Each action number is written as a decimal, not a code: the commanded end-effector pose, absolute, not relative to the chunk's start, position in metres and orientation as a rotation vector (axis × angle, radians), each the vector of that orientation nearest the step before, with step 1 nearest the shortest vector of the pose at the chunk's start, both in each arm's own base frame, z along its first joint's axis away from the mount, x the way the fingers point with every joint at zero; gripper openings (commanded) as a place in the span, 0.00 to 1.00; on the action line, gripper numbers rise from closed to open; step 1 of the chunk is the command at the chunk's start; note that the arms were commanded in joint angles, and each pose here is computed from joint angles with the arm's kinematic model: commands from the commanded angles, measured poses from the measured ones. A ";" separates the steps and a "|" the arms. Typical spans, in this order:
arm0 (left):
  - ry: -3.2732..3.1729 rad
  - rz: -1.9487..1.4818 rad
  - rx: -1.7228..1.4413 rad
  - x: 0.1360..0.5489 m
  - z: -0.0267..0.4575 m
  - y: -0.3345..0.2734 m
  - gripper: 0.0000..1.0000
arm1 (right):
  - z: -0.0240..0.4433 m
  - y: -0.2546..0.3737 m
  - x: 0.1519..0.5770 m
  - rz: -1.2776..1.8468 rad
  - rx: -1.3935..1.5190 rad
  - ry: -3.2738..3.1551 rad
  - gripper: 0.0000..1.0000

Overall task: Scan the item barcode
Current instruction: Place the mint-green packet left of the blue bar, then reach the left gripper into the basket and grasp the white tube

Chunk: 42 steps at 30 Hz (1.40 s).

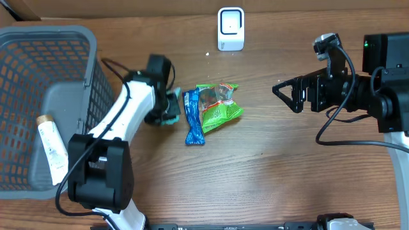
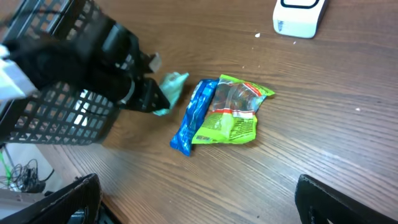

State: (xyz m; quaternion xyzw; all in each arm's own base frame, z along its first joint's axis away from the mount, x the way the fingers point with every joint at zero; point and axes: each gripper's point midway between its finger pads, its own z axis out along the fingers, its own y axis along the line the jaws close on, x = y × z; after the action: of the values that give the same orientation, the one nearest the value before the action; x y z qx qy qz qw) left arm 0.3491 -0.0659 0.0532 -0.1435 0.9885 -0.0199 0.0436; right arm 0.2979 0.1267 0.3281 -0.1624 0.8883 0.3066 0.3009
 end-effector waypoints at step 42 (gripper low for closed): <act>2.588 0.316 -1.253 0.237 0.273 0.221 0.64 | 0.339 0.126 0.302 0.792 -0.440 2.317 1.00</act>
State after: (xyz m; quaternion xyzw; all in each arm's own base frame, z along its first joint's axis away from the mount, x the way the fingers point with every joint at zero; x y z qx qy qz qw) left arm 0.2483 0.2086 0.3083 -0.4313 0.8786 0.1082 0.1745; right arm 0.3002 0.1258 0.3288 -0.1628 0.8878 0.3026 0.3061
